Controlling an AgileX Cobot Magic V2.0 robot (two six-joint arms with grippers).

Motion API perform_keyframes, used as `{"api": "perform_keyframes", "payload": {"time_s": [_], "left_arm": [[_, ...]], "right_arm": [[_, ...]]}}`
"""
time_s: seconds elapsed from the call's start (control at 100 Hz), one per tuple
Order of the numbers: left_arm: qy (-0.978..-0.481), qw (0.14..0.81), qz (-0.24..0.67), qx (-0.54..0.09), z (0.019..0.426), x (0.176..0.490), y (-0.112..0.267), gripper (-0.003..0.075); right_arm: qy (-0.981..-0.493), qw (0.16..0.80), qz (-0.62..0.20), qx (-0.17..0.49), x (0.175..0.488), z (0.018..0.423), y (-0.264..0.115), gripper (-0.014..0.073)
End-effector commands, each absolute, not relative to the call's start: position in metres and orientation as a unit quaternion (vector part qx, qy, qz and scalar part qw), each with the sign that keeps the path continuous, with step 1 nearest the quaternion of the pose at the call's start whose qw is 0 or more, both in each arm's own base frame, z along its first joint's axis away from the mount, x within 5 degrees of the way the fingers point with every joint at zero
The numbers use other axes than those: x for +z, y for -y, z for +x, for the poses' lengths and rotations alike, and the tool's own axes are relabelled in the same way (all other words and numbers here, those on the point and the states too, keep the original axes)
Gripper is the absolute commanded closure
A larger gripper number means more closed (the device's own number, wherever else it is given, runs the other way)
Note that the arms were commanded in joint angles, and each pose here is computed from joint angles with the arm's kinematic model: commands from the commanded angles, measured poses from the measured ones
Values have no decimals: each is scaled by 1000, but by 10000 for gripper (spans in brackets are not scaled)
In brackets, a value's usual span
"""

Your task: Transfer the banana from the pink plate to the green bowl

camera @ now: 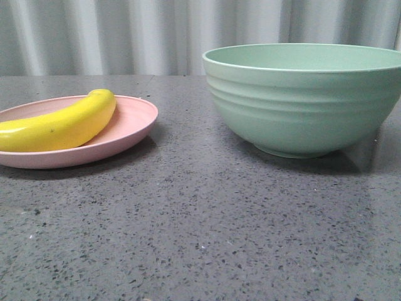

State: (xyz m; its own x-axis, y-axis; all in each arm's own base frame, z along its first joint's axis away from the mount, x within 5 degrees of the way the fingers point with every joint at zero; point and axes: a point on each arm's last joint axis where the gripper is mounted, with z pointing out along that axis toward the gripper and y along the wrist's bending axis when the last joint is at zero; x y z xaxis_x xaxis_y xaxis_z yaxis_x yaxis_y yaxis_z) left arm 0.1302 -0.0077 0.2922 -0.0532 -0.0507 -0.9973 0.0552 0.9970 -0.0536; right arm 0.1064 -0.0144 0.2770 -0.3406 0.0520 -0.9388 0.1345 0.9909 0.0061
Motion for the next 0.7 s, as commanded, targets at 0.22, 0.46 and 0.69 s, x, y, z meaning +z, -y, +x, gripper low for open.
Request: {"api": "perform_keyframes", "payload": {"time_s": [0.22,0.46,0.69], "left_arm": [[-757,642,73,-100,166,319,43,245],[-821,531,172,-122,184,321,85,238],[-862,421,265,-97,200,316,116,238]], "right_arm": [[-786,615,56,-42,296,111,16,659],[-785,615,56,-42,296,111,16,659],[-785,615,56,-42,296,111,16,659]]}}
